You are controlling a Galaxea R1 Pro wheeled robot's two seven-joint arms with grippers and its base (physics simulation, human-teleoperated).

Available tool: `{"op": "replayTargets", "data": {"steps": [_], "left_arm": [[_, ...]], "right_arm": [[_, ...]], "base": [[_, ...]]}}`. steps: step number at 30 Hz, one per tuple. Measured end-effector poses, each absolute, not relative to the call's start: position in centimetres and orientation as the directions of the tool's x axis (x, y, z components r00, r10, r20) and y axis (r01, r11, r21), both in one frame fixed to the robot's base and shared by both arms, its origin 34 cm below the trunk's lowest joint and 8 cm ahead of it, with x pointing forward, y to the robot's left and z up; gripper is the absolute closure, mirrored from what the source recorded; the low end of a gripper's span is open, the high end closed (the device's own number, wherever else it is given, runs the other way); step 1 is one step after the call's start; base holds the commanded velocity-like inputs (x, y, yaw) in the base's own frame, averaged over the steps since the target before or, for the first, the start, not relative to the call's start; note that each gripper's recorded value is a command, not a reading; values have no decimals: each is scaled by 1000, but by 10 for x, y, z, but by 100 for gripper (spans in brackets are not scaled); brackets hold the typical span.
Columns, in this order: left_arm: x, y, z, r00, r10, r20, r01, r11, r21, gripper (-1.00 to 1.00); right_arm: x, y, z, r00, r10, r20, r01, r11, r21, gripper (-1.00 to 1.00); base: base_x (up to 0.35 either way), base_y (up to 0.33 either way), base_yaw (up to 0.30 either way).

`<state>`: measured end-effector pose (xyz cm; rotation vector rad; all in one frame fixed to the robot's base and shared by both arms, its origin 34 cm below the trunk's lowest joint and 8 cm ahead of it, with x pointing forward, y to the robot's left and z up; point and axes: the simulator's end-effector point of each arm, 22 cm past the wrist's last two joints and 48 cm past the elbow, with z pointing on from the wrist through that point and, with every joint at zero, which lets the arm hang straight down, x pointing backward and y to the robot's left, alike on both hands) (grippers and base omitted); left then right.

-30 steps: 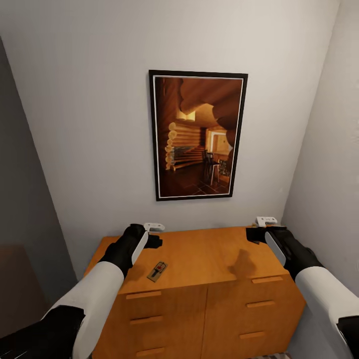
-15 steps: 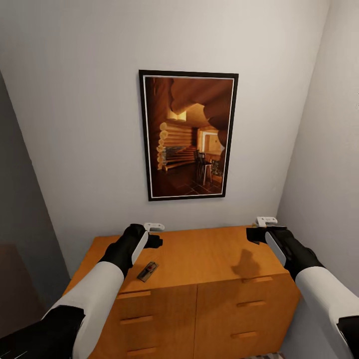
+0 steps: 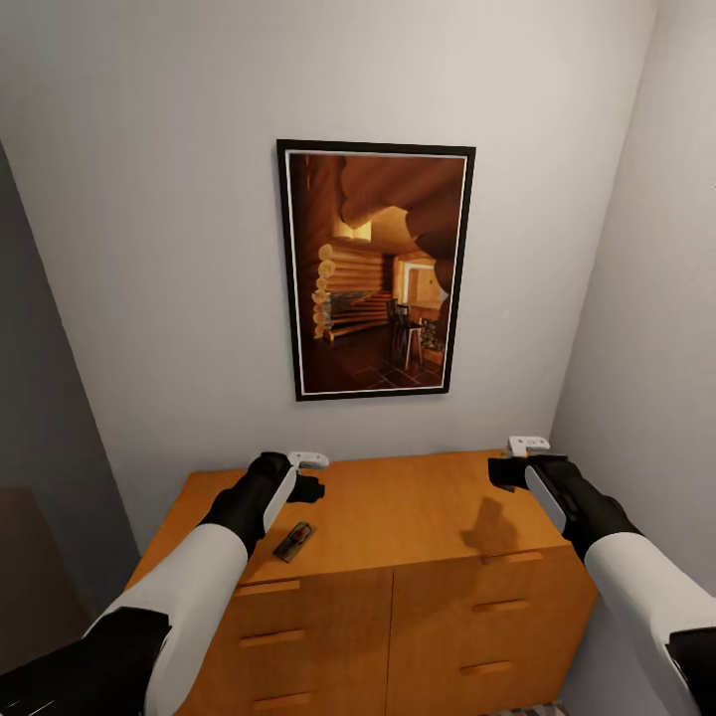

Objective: Take the four mousetraps from the cabinet in the bathroom and place them on the bathroom floor. Make sure all four end up on the same floor surface, and ensure that at least two of them are either under or directly next to the same bathroom sink.

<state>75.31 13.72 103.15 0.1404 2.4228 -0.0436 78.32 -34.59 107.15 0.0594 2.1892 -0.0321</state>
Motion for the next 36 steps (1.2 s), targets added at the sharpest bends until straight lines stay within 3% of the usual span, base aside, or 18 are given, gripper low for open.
{"op": "replayTargets", "data": {"steps": [36], "left_arm": [[731, 140, 971, -799, 96, -594, 109, 994, 15, -100]], "right_arm": [[782, -349, 1066, -584, 33, -811, 61, 998, -3, 100]], "base": [[0, 0, 0]]}}
